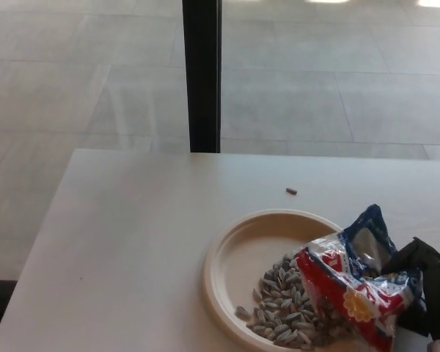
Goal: The robot uses its right hand to pick up a bag of sunflower seeds kept in the middle of the desk and tilts it over a plate kept next to it to pour out a few seeds and then puts the bag of seeds back on the desk
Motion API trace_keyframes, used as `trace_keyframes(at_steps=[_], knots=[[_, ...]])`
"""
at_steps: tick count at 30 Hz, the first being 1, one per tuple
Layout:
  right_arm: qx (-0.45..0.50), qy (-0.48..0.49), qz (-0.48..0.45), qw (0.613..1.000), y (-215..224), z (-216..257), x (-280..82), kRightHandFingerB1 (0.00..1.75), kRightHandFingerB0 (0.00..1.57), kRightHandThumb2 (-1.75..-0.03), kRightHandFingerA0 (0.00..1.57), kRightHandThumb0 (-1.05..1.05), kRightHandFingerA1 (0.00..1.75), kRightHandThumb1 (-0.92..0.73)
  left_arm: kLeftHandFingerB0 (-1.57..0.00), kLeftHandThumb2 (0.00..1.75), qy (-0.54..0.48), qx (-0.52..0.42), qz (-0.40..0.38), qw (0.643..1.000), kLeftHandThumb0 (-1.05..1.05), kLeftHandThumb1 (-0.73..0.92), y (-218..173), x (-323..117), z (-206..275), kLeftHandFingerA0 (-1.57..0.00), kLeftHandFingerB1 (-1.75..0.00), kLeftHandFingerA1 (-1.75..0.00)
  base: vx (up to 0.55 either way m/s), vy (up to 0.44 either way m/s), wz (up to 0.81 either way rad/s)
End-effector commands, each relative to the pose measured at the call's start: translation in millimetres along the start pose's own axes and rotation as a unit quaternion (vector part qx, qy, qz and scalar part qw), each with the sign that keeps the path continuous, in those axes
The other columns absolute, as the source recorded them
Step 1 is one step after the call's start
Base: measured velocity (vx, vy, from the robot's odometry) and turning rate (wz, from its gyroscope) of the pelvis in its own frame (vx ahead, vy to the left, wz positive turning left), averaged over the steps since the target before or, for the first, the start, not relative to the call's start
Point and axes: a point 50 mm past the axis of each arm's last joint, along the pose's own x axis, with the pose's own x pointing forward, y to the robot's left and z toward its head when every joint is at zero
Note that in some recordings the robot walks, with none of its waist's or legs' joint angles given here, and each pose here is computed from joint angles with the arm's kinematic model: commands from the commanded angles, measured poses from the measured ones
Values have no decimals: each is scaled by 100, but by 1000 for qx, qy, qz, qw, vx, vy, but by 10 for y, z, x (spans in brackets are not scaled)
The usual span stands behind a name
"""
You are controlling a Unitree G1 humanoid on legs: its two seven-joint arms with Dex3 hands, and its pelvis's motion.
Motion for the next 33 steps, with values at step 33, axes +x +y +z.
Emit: trace_keyframes(at_steps=[33], knots=[[-71,144,145,976,-48,22,153,102,76,-68,86,-28,148,-53,-41,63,8,19,7,1000,-65,74,91,-62,-52,-50,-36,-46,0,0,0]])
